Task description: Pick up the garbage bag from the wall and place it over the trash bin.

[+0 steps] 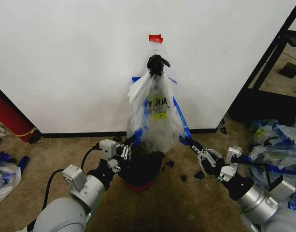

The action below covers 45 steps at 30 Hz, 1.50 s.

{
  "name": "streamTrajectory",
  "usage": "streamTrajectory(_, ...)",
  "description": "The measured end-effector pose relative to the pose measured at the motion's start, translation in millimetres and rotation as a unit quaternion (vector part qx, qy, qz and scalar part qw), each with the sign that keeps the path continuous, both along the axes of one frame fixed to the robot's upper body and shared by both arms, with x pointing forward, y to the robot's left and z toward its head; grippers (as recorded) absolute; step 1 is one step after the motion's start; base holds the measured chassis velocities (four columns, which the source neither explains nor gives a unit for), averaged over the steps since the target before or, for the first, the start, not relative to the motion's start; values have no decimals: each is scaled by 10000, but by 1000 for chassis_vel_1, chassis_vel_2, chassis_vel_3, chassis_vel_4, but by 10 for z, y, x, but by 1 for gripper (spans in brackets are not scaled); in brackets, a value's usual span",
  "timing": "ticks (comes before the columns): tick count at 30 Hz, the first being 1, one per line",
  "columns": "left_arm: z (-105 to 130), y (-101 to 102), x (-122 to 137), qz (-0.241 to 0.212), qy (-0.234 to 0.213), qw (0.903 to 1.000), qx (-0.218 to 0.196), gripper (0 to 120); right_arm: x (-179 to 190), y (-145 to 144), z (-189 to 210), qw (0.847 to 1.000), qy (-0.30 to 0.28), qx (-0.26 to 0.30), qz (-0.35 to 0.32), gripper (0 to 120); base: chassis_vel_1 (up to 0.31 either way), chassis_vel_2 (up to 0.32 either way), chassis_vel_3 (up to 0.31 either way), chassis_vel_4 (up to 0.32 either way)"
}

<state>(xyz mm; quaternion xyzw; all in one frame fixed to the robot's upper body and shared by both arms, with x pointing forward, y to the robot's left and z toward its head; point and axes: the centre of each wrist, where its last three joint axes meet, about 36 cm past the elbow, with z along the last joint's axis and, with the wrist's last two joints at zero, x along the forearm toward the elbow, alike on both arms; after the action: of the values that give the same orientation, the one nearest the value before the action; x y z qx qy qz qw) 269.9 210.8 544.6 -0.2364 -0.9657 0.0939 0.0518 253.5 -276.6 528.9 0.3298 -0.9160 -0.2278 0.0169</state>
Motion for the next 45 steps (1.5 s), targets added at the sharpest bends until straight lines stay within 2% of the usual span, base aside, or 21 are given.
streamTrajectory(12,6,91,4,162,-34,9998,122,0,-107,6,45,9999,-38,-151,48,0,0,0,0,0)
streamTrajectory(17,70,98,62,252,-169,9995,19,0,-31,-32,129,9997,-221,-102,-39,0,0,0,0,0)
streamTrajectory(25,302,203,229,326,-563,9979,-67,0,254,-127,510,9969,-772,-127,-29,0,0,0,0,0)
streamTrajectory(31,492,261,336,251,-852,9960,-67,0,406,-148,790,9935,-1039,-320,329,0,0,0,0,0)
streamTrajectory(38,813,382,454,328,-1046,9937,-212,0,530,-145,1111,9915,-1090,-111,696,0,0,0,0,0)
streamTrajectory(40,939,478,473,431,-1105,9927,-220,0,592,-116,1328,9886,-1209,22,901,0,0,0,0,0)
streamTrajectory(45,985,535,470,543,-1100,9922,-211,0,693,-98,1437,9868,-1220,166,1048,0,0,0,0,0)
